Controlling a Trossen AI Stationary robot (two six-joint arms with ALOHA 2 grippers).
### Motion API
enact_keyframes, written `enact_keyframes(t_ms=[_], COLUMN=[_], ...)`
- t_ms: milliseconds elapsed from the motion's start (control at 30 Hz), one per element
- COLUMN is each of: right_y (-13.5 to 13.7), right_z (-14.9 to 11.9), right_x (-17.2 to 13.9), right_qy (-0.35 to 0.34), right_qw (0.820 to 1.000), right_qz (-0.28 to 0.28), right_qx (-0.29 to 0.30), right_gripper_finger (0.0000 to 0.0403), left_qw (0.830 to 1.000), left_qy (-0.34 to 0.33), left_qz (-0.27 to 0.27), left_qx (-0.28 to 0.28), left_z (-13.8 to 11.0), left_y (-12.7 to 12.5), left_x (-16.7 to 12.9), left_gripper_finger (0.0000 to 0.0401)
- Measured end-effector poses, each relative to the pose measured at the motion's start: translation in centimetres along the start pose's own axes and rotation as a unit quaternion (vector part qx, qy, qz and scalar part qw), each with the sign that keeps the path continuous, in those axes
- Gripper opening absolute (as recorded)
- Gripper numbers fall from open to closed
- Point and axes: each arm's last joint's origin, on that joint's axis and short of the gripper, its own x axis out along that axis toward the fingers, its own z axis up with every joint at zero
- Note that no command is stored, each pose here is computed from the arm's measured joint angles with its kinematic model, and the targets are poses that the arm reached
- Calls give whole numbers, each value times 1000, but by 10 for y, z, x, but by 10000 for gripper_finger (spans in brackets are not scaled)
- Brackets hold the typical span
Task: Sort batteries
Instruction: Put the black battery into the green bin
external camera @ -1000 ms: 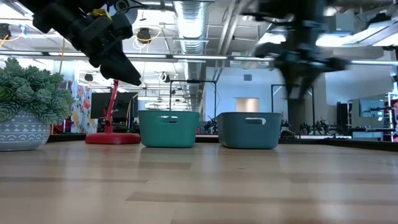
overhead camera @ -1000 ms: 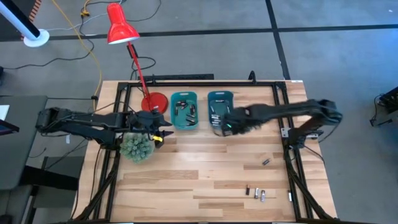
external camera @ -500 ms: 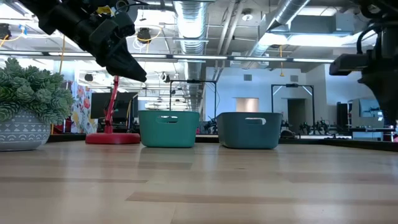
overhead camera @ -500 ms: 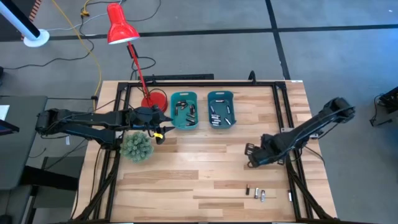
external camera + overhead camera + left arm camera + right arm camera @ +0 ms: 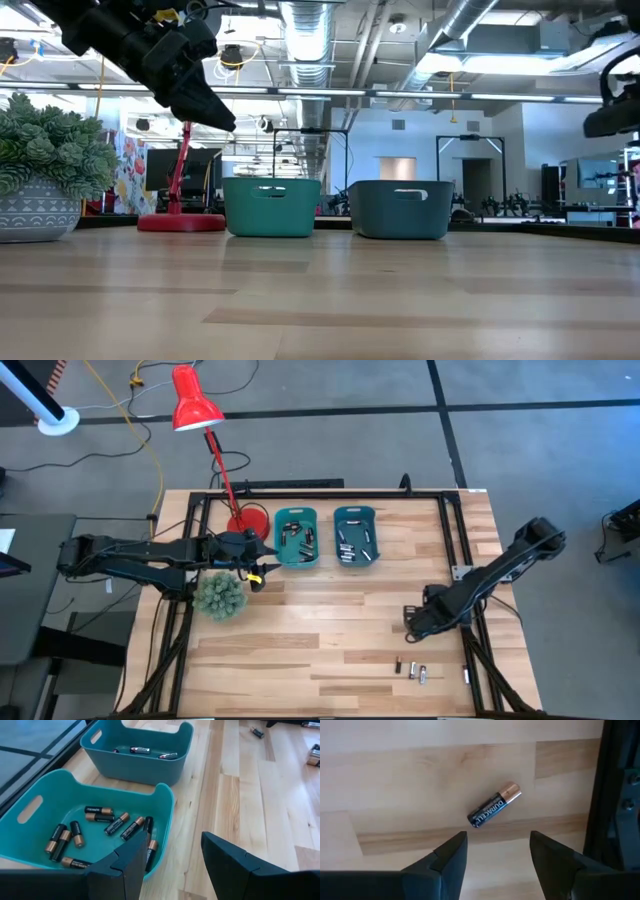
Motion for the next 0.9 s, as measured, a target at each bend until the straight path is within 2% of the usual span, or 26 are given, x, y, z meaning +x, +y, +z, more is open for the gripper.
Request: enact_keyframes(t_ms=[67,200,300,367,500,633,733,833,900], right_y=[-2,-4,-2,1,10,16,19,20,19], right_z=[0,5,15,21,33,40,40,39,38], right_x=[-2,-2,-1,1,2,7,14,21,25], right_qy=[1,15,43,58,61,67,80,96,106], right_qw=[1000,993,980,964,923,872,832,793,774], right_qz=[2,17,21,24,29,19,5,-19,-37], right_qx=[-18,-116,-193,-257,-380,-484,-549,-601,-623], right_gripper_finger=[225,219,213,208,198,190,183,175,172], left_qw=[1000,1000,1000,1000,1000,1000,1000,999,997], left_qy=[0,-1,-1,-1,-1,-1,-1,0,0], left_qz=[0,0,0,0,0,0,0,0,0], left_qx=[-5,-8,-10,-15,-25,-26,-28,-54,-75], left_z=[0,0,0,0,0,0,0,0,0], left_y=[0,0,0,0,0,0,0,0,0], left_x=[0,0,0,0,0,0,0,0,0], left_gripper_finger=[183,183,183,183,183,183,183,183,183])
